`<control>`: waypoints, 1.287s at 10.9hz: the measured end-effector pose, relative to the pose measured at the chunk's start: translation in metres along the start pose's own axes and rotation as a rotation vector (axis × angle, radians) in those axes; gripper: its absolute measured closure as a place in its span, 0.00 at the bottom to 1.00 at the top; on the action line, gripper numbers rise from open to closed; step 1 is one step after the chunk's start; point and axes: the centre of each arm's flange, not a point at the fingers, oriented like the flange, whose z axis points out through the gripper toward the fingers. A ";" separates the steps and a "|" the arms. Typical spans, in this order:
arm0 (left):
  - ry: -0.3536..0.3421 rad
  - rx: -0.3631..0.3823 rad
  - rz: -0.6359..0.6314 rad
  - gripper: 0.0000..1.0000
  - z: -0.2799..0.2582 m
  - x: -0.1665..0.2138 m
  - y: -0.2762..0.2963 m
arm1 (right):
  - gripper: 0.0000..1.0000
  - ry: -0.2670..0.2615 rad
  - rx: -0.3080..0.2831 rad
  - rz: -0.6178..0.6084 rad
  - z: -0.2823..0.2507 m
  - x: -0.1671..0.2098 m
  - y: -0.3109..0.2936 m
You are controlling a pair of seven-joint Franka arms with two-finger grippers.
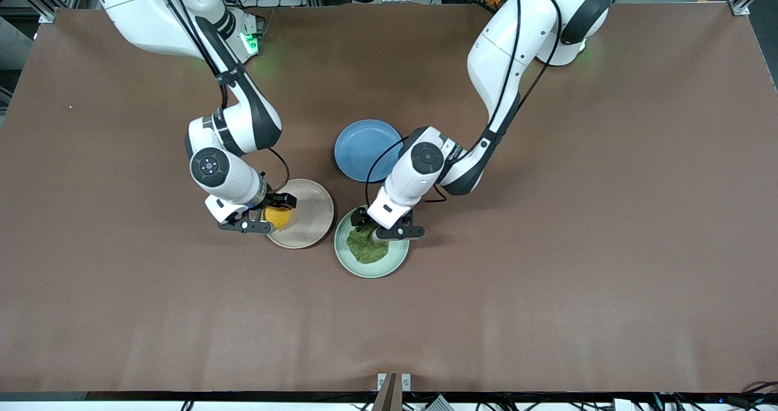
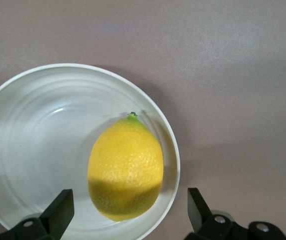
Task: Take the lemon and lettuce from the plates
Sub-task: 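Lower and close the right gripper on the lemon while the left gripper grasps lettuce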
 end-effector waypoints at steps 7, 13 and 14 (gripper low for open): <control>0.006 -0.002 -0.001 0.88 -0.002 0.003 0.001 | 0.00 -0.009 0.007 0.169 0.018 0.004 -0.012; 0.021 -0.008 -0.008 0.99 -0.007 0.013 0.000 | 0.30 -0.013 0.005 0.182 0.024 0.005 -0.018; 0.017 -0.002 -0.012 0.99 -0.009 0.017 -0.002 | 0.32 -0.011 0.006 0.182 0.023 0.006 -0.018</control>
